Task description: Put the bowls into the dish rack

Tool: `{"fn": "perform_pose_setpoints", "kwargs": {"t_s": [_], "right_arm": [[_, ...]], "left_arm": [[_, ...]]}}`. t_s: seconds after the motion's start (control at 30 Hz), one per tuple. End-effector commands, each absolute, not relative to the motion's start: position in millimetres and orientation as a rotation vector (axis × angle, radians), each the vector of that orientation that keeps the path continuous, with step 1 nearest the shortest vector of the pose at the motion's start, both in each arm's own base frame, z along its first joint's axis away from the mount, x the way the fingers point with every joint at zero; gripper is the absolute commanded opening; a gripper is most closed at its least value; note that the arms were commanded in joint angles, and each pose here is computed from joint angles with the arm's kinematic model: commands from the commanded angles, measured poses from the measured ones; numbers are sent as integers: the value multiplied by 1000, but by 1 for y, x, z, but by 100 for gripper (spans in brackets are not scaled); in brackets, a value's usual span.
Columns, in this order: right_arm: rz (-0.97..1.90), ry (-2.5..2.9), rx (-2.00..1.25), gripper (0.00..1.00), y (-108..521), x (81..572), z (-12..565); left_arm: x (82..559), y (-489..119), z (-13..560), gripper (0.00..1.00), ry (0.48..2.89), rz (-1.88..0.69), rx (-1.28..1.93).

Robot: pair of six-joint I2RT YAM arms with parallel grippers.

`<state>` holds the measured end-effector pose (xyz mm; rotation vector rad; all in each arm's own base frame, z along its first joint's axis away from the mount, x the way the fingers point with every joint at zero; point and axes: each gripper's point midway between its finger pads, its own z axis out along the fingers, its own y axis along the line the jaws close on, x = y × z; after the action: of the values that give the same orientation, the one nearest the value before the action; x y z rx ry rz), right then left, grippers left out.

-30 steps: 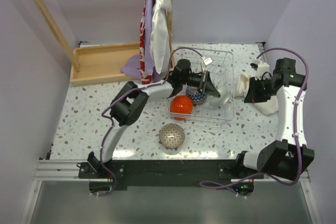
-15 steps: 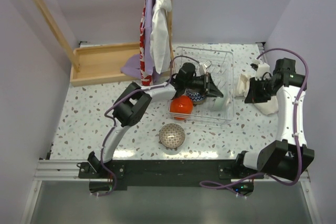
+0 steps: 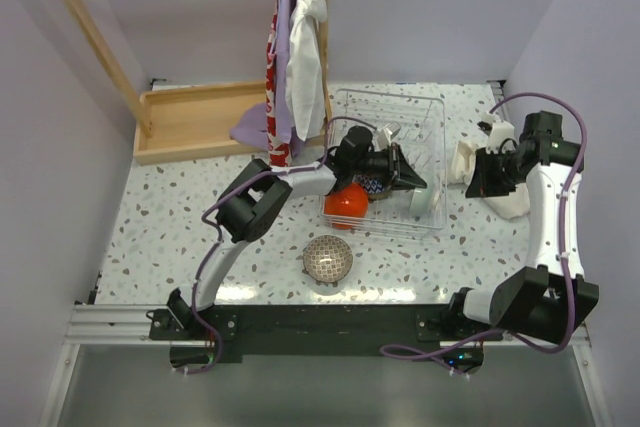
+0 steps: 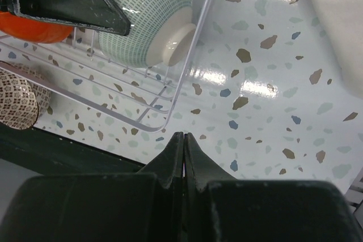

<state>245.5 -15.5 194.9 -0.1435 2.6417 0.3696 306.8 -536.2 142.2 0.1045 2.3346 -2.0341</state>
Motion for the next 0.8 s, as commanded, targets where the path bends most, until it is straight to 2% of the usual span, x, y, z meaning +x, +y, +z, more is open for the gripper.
{"fn": "perform_pose_setpoints", "kwargs": {"t_s": [0.0,0.17,0.53,0.7,0.77], "right_arm": [[364,2636,-135,0,-15,249,198],[358,2642,-141,0,-15,250,199],[351,2644,-147,0,-14,250,198],[352,2638,-141,0,-14,253,199],[355,2635,-139,0,-13,255,199]], "left_arm": [[308,-546,181,0,2215,-2111,149],[298,-547,151,0,2325,-2106,57],[299,-527,131,0,2311,-2126,34],[306,-512,126,12,2292,-2119,71],[308,-510,128,20,2269,-2111,109]]}}
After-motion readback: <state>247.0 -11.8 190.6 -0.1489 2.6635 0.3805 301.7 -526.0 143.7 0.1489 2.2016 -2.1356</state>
